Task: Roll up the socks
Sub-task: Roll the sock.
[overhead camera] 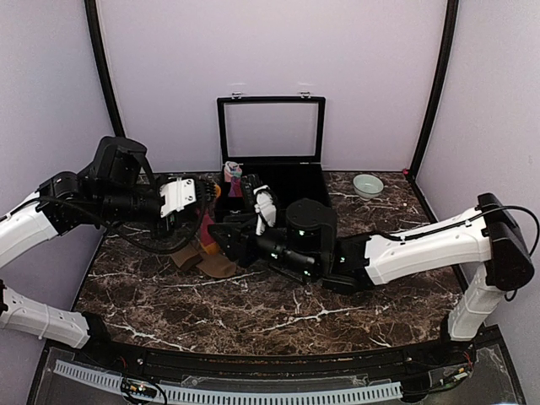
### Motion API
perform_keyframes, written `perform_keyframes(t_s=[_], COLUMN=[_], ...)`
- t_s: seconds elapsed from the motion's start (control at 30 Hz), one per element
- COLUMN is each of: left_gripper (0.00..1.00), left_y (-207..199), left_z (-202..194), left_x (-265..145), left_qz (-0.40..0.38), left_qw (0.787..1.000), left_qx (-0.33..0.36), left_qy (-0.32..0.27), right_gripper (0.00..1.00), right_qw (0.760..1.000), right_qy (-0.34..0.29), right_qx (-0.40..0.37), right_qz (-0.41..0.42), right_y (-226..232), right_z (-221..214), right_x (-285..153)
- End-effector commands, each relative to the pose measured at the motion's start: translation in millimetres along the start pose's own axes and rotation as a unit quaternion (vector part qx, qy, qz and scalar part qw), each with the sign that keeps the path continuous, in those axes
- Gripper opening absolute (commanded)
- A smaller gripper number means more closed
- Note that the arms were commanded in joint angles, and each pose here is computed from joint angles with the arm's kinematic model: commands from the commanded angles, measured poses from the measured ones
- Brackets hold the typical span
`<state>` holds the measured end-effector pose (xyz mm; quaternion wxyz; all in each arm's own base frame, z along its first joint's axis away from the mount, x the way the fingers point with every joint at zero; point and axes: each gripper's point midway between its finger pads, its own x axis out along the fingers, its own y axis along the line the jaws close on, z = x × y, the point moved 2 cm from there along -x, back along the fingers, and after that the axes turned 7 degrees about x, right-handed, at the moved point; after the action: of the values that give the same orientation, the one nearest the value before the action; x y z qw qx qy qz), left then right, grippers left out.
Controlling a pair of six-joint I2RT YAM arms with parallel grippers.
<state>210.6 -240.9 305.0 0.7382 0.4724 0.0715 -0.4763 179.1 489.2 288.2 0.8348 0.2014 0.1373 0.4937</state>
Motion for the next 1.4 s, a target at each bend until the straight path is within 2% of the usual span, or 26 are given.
perform_keyframes(t_s=[0.0,0.1,0.2,0.37,0.63,0.8,0.97,1.07,1.13,1.2,1.37], left_gripper=[0.00,0.00,0.00,0.00,0.00,0.00,0.00,0.00,0.00,0.00,0.00], left_y=[-17.5,-22.2,-27.0,-33.5,-46.4,-58.6,-69.7,-71.3,-71.9,-72.3,-72.3], left_z=[19.9,20.2,21.6,16.9,21.9,34.7,44.3,47.9,47.9,46.6,45.3], left_x=[-8.2,-7.6,-6.6,-3.3,-10.7,-26.0,-36.7,-41.8,-42.5,-42.2,-41.3], left_qz=[-0.073,-0.100,-0.127,-0.150,-0.194,-0.244,-0.297,-0.306,-0.307,-0.307,-0.304], left_qw=[0.993,0.988,0.982,0.975,0.963,0.951,0.934,0.931,0.930,0.931,0.932], left_qx=[-0.072,-0.105,-0.132,-0.162,-0.178,-0.167,-0.165,-0.159,-0.157,-0.155,-0.156], left_qy=[-0.051,-0.052,-0.050,-0.035,-0.052,-0.090,-0.112,-0.123,-0.125,-0.122,-0.119], right_gripper=[0.51,0.52,0.52,0.56,0.50,0.37,0.09,0.00,0.01,0.15,0.34], right_qw=[0.991,0.984,0.980,0.969,0.969,0.972,0.977,0.978,0.978,0.978,0.979], right_qy=[-0.072,-0.087,-0.052,-0.009,0.039,0.047,0.040,0.029,0.033,0.039,0.042], right_qx=[-0.056,-0.105,-0.141,-0.204,-0.237,-0.229,-0.210,-0.203,-0.200,-0.199,-0.202], right_qz=[0.096,0.118,0.128,0.142,0.057,-0.010,0.003,0.034,0.045,0.043,-0.006], right_y=[24.6,28.1,37.8,67.0,47.7,19.4,12.7,23.2,24.9,23.1,5.6], right_z=[44.0,37.6,20.0,-0.6,-19.2,-14.8,-11.6,-1.1,-1.1,-1.8,3.9], right_x=[-54.1,-82.7,-85.5,-71.7,-30.8,-26.0,-31.6,-41.3,-44.0,-47.6,-57.2])
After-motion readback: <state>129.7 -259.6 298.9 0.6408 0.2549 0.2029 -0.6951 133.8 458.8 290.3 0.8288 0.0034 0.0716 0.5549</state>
